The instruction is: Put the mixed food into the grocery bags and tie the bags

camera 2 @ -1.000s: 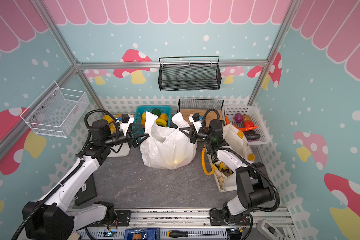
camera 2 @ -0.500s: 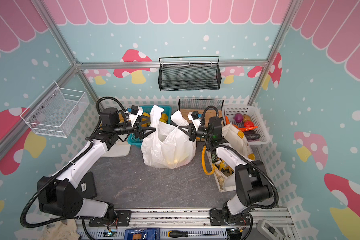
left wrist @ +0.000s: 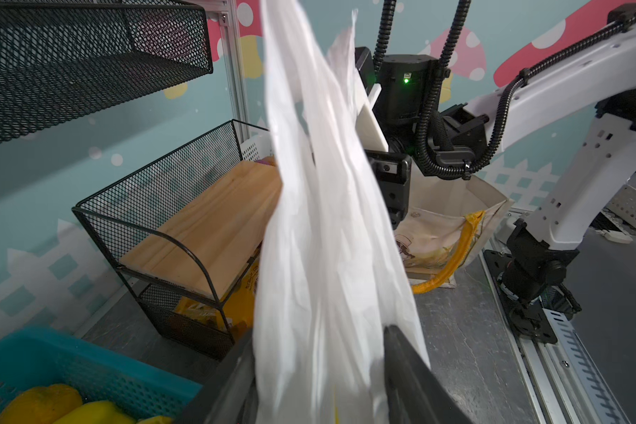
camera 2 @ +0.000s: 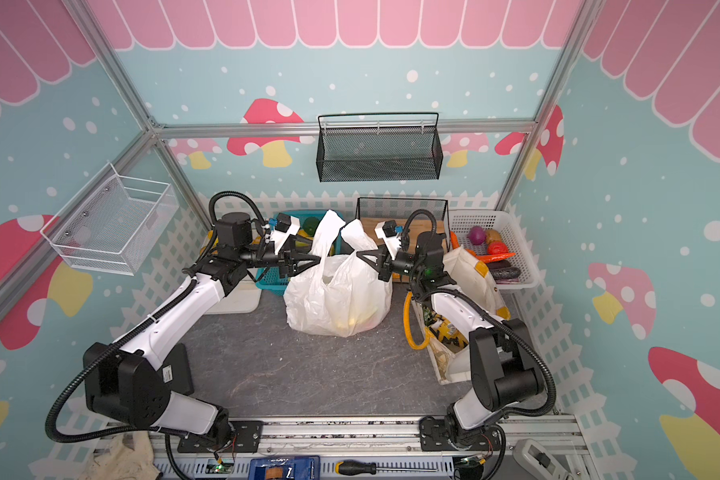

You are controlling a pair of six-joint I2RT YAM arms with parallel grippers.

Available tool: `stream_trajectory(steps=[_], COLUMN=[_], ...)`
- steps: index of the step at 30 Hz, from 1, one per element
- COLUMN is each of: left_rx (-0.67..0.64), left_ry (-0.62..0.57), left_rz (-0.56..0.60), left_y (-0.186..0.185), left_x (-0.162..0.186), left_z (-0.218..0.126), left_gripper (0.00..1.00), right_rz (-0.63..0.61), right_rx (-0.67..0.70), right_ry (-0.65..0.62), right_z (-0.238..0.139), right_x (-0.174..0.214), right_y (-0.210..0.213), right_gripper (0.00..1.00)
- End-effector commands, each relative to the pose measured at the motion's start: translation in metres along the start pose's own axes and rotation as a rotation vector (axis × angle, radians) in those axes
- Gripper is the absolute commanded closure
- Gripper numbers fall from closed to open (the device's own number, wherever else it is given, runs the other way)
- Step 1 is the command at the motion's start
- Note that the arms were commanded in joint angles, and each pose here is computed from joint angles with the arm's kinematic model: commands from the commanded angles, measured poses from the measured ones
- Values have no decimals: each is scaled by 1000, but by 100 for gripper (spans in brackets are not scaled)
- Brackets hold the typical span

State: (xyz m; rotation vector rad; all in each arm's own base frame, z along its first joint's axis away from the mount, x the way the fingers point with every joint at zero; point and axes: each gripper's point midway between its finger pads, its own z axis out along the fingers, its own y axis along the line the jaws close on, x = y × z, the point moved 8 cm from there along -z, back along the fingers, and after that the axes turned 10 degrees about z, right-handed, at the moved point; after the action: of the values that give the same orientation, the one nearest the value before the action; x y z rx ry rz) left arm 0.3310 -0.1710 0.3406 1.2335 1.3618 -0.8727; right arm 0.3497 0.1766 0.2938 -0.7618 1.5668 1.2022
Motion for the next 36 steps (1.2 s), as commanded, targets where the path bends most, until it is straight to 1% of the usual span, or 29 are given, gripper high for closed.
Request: stream_trajectory(steps=[1, 2, 3, 4, 5, 6, 8, 11, 15, 19, 21, 24, 26, 31, 34, 36], left_rx=[28, 28, 24, 20, 16, 13, 35, 67, 74, 108, 111, 101, 109, 141, 163, 170], left_ry=[-9, -9, -7, -3, 9, 28, 61, 81, 119, 224, 271, 340, 373, 456, 478, 487], left_rz=[45, 53, 63, 69, 118, 140, 191, 267, 354, 423, 449, 489, 514, 557, 579, 596], left_y=[-3, -4, -6, -8, -11, -15, -25, -39, -50, -55, -52, -45, -41, -35, -35, -34], left_x=[-7, -7, -8, -9, -9, -8, -6, -1, -5, -9, -9, -12, -18, -26, -29, -31], left_z=[4, 4, 4, 4, 3, 3, 3, 3, 9, 25, 32, 40, 43, 49, 50, 51], left_gripper=[65, 71, 80, 87, 93, 96, 100, 100, 100, 100, 100, 100, 100, 100, 100, 100], right_rz=[3, 10, 20, 30, 41, 56, 86, 128, 124, 100, 92, 33, -31, -193, -238, -260], right_rx=[-5, 6, 27, 45, 63, 76, 92, 106, 73, 11, -14, -85, -97, -92, -105, -110], right_ry=[-15, -15, -12, -8, -3, 4, 12, 1, 0, 37, 55, 75, 80, 69, 61, 56], right_z=[1, 0, 0, -1, -2, -4, -6, -10, -9, -7, -6, -8, -10, -14, -13, -12], right_x=[-9, -10, -11, -11, -12, -12, -13, -15, -18, -11, -7, -4, -2, -7, -15, -21], right_y=[-2, -2, -4, -5, -8, -10, -14, -18, -14, -10, -9, -2, 2, 8, 8, 8], right_gripper=[100, 100, 100, 100, 100, 100, 100, 100, 100, 98, 98, 97, 97, 88, 78, 74])
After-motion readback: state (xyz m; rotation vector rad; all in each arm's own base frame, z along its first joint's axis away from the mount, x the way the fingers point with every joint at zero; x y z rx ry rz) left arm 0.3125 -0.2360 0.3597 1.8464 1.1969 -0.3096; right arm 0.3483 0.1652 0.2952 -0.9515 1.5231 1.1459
